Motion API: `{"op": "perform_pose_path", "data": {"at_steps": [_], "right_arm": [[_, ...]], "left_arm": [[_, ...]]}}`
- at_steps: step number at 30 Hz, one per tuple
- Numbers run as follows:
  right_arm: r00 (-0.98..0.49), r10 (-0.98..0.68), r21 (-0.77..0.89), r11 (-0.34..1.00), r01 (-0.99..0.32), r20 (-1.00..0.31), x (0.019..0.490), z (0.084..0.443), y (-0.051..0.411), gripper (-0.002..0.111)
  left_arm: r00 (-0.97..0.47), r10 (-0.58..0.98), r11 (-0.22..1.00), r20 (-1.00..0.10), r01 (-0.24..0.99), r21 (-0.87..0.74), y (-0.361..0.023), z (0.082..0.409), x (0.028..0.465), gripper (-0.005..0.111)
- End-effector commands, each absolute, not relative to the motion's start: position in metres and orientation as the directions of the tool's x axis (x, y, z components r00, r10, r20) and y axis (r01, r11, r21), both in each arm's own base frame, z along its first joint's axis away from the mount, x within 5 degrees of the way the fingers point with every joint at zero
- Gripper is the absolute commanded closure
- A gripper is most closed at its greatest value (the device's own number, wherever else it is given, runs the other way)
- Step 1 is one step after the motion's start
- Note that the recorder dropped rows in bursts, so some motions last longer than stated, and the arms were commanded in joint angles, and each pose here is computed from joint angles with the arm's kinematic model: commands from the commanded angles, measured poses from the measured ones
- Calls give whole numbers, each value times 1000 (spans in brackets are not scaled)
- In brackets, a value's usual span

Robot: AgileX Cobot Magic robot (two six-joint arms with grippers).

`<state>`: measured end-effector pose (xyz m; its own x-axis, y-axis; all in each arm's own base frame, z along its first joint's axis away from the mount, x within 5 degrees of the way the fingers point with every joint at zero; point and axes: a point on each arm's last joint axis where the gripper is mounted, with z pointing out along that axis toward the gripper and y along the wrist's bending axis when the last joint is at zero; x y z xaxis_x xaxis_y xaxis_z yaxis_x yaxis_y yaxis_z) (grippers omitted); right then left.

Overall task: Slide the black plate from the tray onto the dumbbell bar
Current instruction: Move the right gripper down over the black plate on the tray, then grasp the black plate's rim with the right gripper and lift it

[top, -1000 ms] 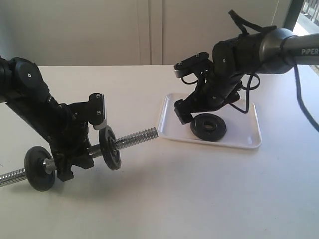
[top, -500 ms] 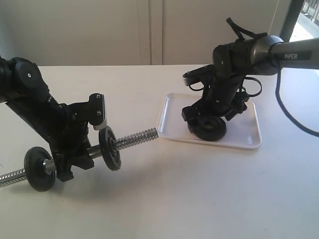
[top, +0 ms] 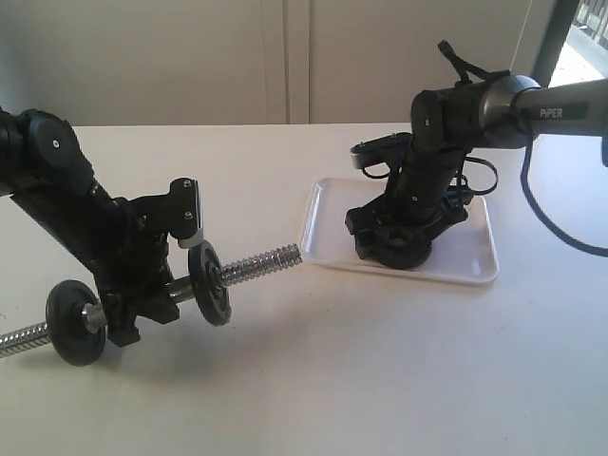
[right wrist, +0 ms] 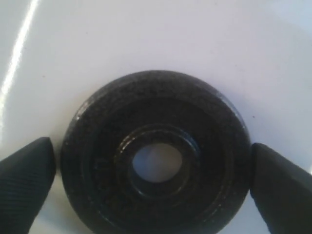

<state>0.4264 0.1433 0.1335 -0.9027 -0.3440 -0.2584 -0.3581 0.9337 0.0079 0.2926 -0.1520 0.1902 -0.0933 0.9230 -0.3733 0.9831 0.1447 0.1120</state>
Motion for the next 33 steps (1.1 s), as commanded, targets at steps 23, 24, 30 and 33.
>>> {"op": "perform_pose_path", "data": {"at_steps": [23,24,30,33], "right_arm": [[-911,-313,-28,948,-318,-266,421,173,125,108],[-910,-312,-28,948,-316,-272,421,179,123,108],[-895,-316,40,938,-345,-316,414,209,119,108],[-885,-325,192,896,-401,-333,407,223,124,108]], "left_arm": [[-123,880,199,-459,972,122,-156,214,290,107],[-123,880,199,-459,972,122,-156,214,290,107],[-123,880,198,-458,973,120,-156,214,290,107],[-123,880,198,-458,973,120,-156,214,290,107]]}}
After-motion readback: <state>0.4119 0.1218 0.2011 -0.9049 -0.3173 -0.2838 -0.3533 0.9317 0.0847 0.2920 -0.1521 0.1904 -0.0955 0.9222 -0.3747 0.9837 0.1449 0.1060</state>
